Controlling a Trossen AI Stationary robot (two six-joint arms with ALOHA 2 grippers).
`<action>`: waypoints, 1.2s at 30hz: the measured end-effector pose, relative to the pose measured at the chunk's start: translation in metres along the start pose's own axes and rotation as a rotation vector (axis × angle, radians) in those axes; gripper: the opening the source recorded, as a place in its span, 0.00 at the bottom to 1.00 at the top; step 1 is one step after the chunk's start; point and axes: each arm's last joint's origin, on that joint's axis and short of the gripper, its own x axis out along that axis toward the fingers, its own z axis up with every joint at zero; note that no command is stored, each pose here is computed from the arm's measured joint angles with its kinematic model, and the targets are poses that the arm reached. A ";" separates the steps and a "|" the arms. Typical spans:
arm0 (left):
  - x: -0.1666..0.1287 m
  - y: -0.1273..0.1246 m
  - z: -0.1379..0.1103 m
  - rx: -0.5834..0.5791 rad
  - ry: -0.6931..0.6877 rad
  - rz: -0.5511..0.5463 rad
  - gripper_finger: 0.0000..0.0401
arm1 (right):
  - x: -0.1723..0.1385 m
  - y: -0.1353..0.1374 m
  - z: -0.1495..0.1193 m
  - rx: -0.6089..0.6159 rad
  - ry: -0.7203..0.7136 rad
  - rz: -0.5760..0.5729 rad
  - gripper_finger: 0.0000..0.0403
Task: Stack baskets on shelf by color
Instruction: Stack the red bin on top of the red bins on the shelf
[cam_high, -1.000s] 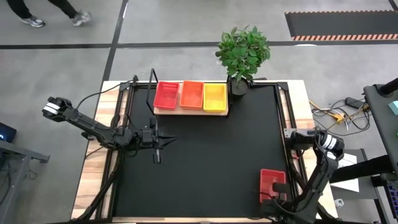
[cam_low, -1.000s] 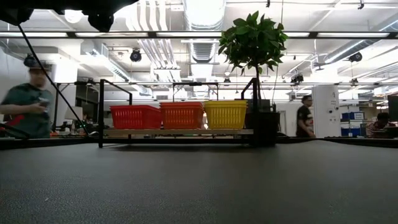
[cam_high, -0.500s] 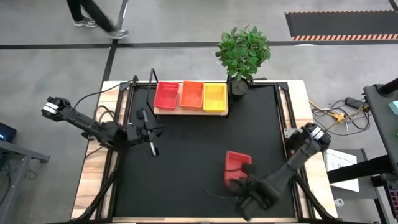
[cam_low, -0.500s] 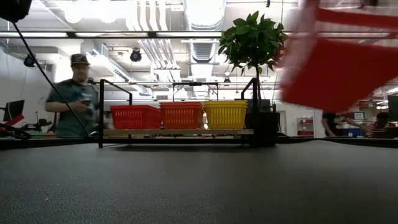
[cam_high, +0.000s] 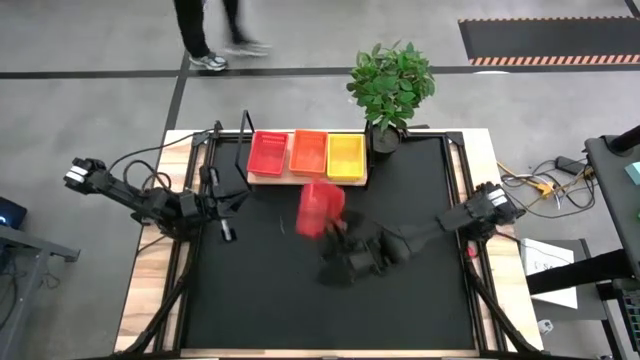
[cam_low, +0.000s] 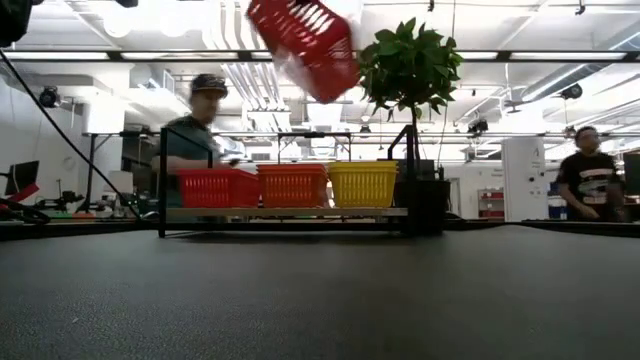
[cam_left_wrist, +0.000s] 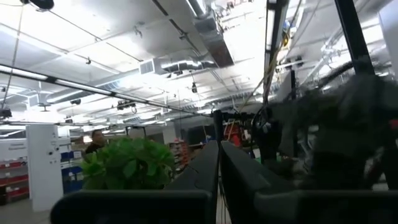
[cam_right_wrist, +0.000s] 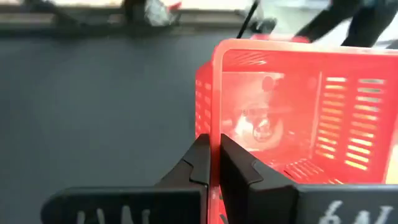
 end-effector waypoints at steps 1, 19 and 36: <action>-0.001 0.001 0.001 -0.004 -0.007 0.004 0.00 | 0.008 -0.004 0.004 0.005 -0.032 -0.011 0.02; -0.002 0.003 0.003 0.042 -0.017 0.007 0.00 | 0.117 -0.101 0.030 0.091 -0.375 0.041 0.02; -0.004 0.005 0.005 0.082 -0.028 0.012 0.00 | 0.230 -0.139 0.015 0.026 -0.302 -0.104 0.03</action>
